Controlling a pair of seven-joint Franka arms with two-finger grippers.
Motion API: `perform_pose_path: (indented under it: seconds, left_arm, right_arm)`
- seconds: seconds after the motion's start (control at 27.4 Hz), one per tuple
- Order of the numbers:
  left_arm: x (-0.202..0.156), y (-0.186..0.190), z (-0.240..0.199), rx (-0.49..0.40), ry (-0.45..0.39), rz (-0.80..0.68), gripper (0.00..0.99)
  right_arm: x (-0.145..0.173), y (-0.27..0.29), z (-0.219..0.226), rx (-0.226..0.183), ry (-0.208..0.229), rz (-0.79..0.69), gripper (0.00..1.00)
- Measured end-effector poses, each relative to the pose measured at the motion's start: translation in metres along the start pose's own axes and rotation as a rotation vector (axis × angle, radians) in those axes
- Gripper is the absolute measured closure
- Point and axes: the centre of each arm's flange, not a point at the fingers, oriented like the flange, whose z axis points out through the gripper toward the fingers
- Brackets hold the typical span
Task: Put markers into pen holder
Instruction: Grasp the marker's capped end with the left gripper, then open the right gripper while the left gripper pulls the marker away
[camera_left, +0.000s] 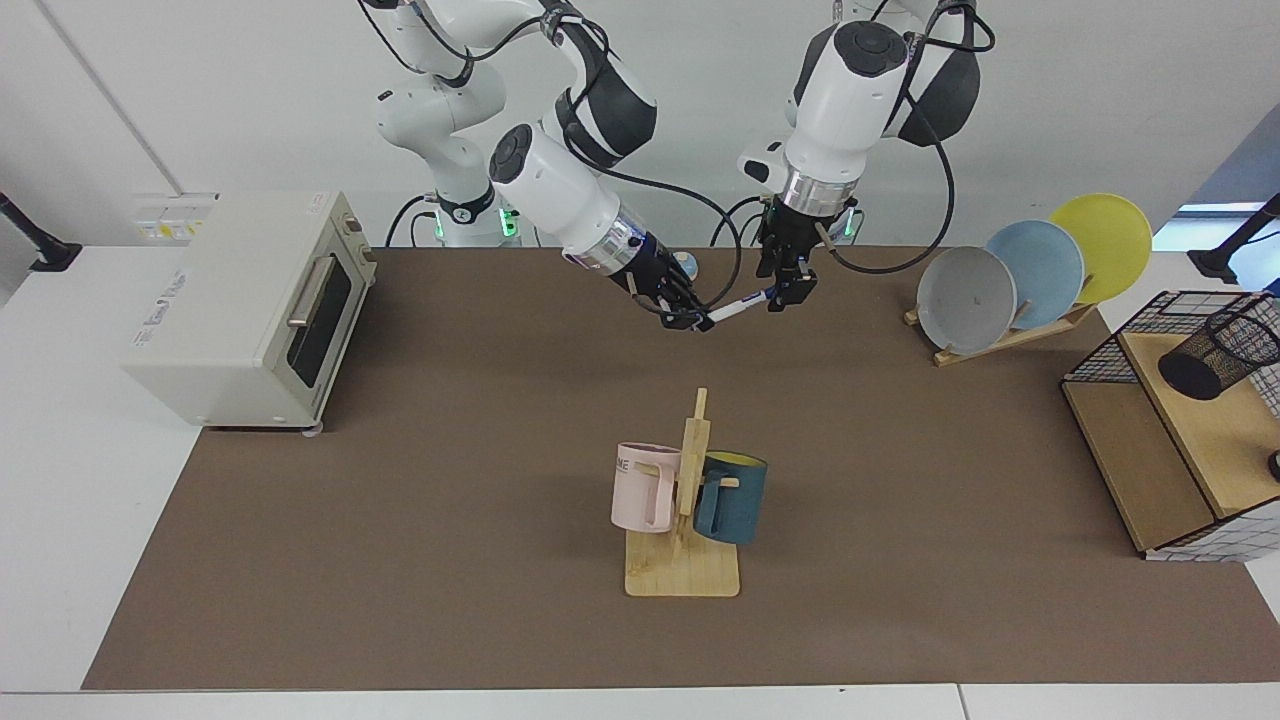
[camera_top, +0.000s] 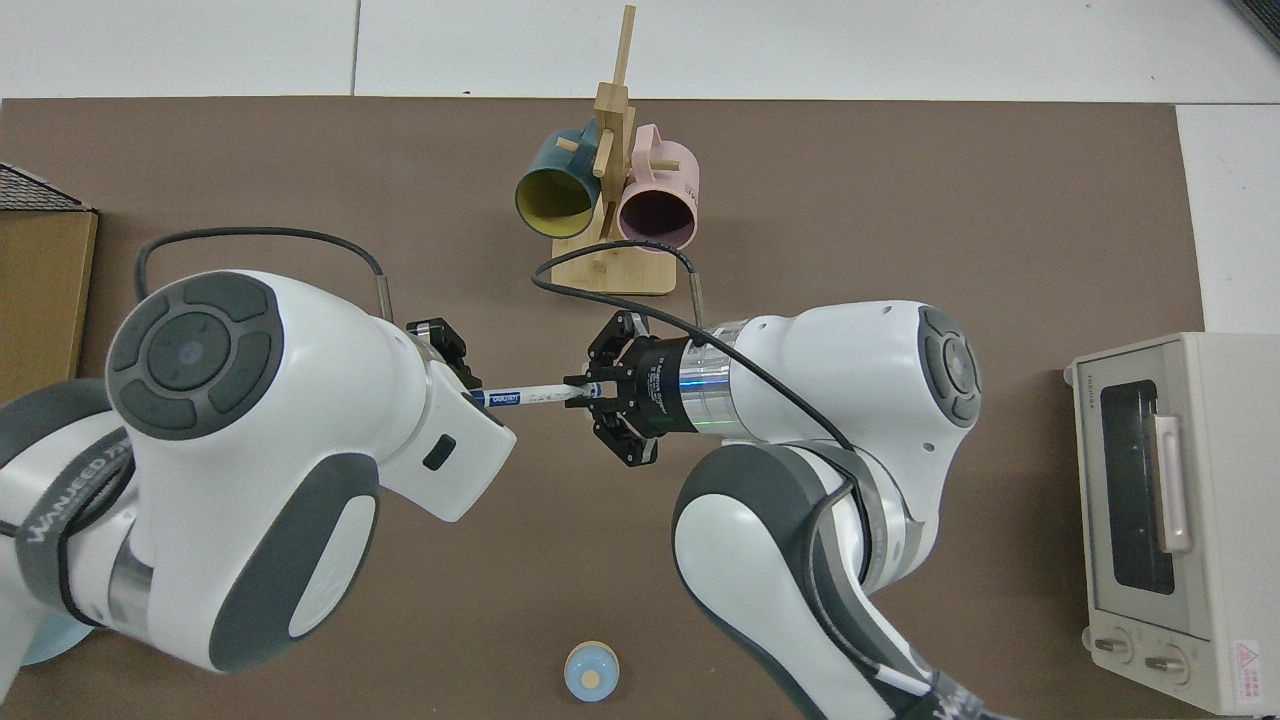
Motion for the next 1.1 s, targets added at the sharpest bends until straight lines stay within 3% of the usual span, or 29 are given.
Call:
perform_pose_path:
  seconds: [0.04,0.15,0.18,0.29,0.58,0.69,0.73,0.84,0.88,0.95,0.99,1.1]
  left_arm:
    - [0.001,0.0,0.0,0.002,0.001,0.001,0.449]
    - [0.0,-0.002,-0.001,0.016,0.004,0.003,0.59]
    - [0.0,-0.002,-0.002,0.02,0.005,0.004,0.696]
    - [0.0,-0.003,-0.002,0.026,0.005,0.006,0.828]
    - [0.001,-0.003,-0.001,0.026,0.005,0.009,0.828]
    - [0.004,-0.001,0.0,0.02,0.004,0.013,0.828]
    - [0.004,0.0,0.001,0.018,0.003,0.014,0.828]
    - [0.002,0.0,0.003,0.01,-0.002,0.01,0.828]
    - [0.0,-0.001,0.003,0.006,-0.006,0.006,0.828]
    - [-0.009,-0.005,0.004,0.001,-0.02,-0.006,0.828]
    - [-0.015,-0.007,0.004,0.0,-0.033,-0.015,0.828]
    - [-0.042,-0.019,0.003,0.003,-0.081,-0.049,0.828]
  right_arm:
    - [0.0,0.0,0.0,0.0,0.0,0.0,0.83]
    - [0.0,0.001,0.001,-0.008,0.002,-0.003,0.83]
    - [0.0,0.002,0.001,-0.011,0.003,-0.004,0.83]
    - [-0.001,0.003,0.0,-0.018,0.004,-0.007,0.83]
    - [0.001,0.004,-0.001,-0.019,0.006,-0.005,0.83]
    - [0.001,0.003,-0.001,-0.017,0.012,-0.01,0.71]
    - [0.002,0.003,-0.002,-0.017,0.025,-0.022,0.62]
    - [0.004,0.004,-0.001,-0.03,0.107,-0.097,0.47]
    - [0.005,0.006,0.0,-0.045,0.138,-0.124,0.37]
    - [0.007,0.01,0.001,-0.081,0.192,-0.171,0.29]
    - [0.008,0.012,0.001,-0.103,0.22,-0.196,0.19]
    - [0.017,0.017,-0.003,-0.177,0.297,-0.283,0.07]
